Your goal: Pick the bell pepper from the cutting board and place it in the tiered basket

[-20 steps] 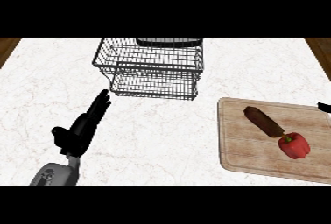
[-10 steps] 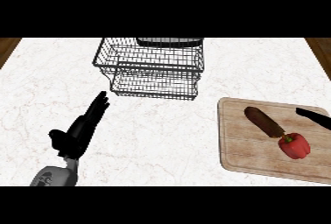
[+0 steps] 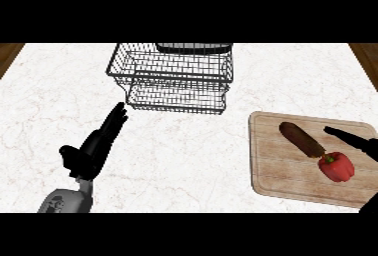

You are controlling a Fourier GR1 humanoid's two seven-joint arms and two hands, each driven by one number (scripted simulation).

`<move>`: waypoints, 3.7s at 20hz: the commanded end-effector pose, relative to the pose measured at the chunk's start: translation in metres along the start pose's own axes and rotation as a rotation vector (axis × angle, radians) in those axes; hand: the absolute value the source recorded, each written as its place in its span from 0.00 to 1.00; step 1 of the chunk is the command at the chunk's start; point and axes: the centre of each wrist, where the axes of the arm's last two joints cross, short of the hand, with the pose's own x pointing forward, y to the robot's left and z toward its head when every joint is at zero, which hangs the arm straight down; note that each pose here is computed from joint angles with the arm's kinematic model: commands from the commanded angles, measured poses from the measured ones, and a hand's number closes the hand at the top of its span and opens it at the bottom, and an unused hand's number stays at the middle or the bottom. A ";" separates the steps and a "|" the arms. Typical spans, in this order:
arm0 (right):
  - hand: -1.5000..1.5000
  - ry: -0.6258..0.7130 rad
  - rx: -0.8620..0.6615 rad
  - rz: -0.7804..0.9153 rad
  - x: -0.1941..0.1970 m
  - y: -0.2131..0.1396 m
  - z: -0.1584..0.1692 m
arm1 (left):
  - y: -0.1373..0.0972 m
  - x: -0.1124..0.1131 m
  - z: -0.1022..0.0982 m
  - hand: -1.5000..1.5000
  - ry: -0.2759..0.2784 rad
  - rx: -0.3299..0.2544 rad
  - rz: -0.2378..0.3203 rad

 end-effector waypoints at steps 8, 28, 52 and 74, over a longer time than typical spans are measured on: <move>0.00 -0.020 0.010 -0.005 -0.017 0.029 -0.009 | -0.003 0.007 0.006 0.50 0.008 0.007 0.011; 1.00 -0.024 -0.273 0.010 0.019 0.005 -0.021 | 0.011 -0.007 -0.005 0.50 0.004 0.009 0.000; 1.00 -0.152 -0.711 -0.117 0.265 -0.097 -0.005 | -0.007 0.006 -0.016 0.50 0.007 -0.010 -0.004; 1.00 -0.115 -0.549 -0.171 0.420 -0.117 -0.140 | -0.002 -0.011 -0.007 0.50 -0.010 -0.023 -0.008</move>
